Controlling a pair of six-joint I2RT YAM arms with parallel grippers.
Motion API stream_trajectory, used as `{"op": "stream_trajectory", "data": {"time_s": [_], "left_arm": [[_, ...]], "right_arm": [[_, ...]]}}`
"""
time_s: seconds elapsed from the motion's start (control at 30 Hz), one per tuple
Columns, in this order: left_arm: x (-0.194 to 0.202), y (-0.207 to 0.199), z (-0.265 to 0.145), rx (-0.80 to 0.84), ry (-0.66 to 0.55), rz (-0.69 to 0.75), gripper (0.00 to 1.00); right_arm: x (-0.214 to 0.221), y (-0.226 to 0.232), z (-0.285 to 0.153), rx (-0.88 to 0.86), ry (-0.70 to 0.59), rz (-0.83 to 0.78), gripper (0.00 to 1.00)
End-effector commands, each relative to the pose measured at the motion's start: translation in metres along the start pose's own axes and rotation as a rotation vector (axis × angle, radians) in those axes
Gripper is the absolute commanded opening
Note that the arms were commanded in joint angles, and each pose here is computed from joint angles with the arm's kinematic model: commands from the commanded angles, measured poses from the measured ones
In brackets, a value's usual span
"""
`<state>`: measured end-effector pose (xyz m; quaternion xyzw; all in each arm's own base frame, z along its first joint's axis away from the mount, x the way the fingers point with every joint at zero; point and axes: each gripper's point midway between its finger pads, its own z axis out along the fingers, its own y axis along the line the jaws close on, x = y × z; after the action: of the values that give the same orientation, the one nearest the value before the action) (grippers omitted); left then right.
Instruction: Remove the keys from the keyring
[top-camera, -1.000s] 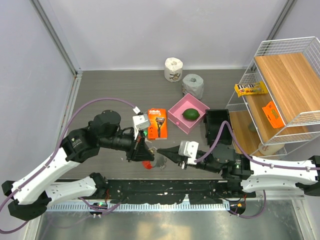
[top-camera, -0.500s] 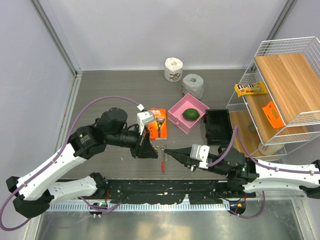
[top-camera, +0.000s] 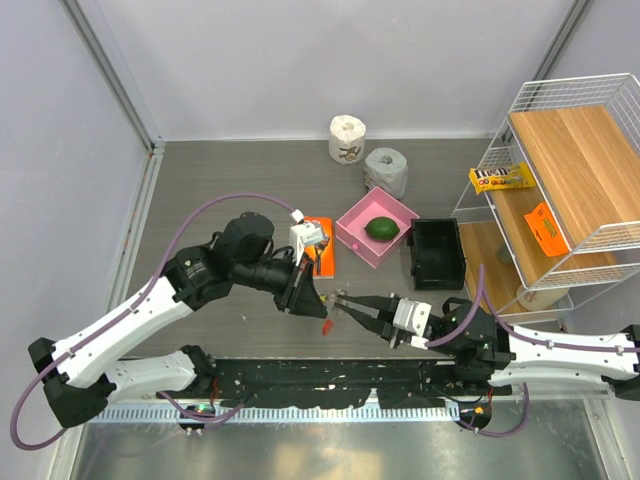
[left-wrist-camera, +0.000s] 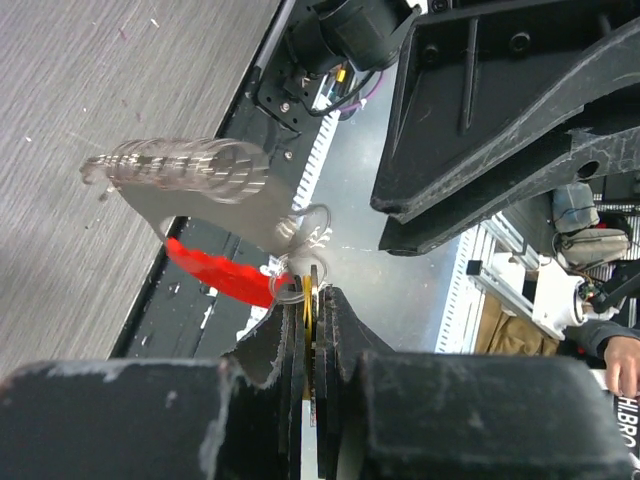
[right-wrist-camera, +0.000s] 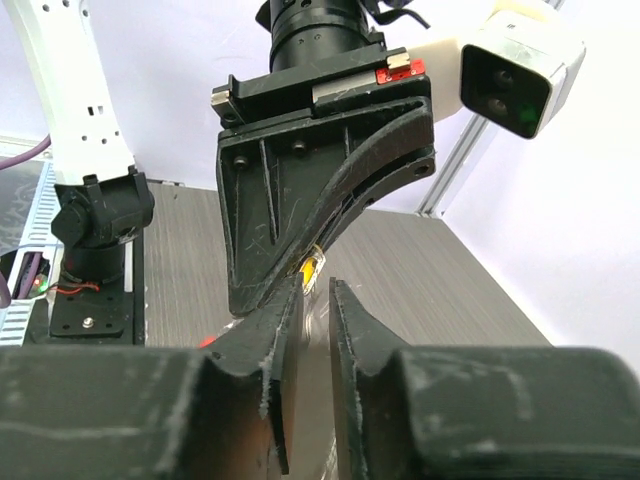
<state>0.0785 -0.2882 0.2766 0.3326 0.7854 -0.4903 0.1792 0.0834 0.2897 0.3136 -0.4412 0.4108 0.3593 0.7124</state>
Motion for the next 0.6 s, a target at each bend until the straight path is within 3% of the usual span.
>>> {"op": "stream_trajectory", "data": {"time_s": [0.0, 0.23, 0.57], "left_arm": [[-0.019, -0.013, -0.011, 0.025, -0.083, 0.104, 0.0], [-0.019, -0.014, -0.026, -0.009, -0.101, 0.201, 0.0], [-0.016, -0.021, -0.029, 0.025, -0.092, 0.225, 0.0]], "right_arm": [[-0.029, -0.014, 0.0, 0.038, -0.072, -0.008, 0.26], [-0.024, -0.019, -0.002, 0.066, -0.023, 0.033, 0.39], [-0.02, -0.007, 0.024, -0.006, 0.072, 0.05, 0.34]]}}
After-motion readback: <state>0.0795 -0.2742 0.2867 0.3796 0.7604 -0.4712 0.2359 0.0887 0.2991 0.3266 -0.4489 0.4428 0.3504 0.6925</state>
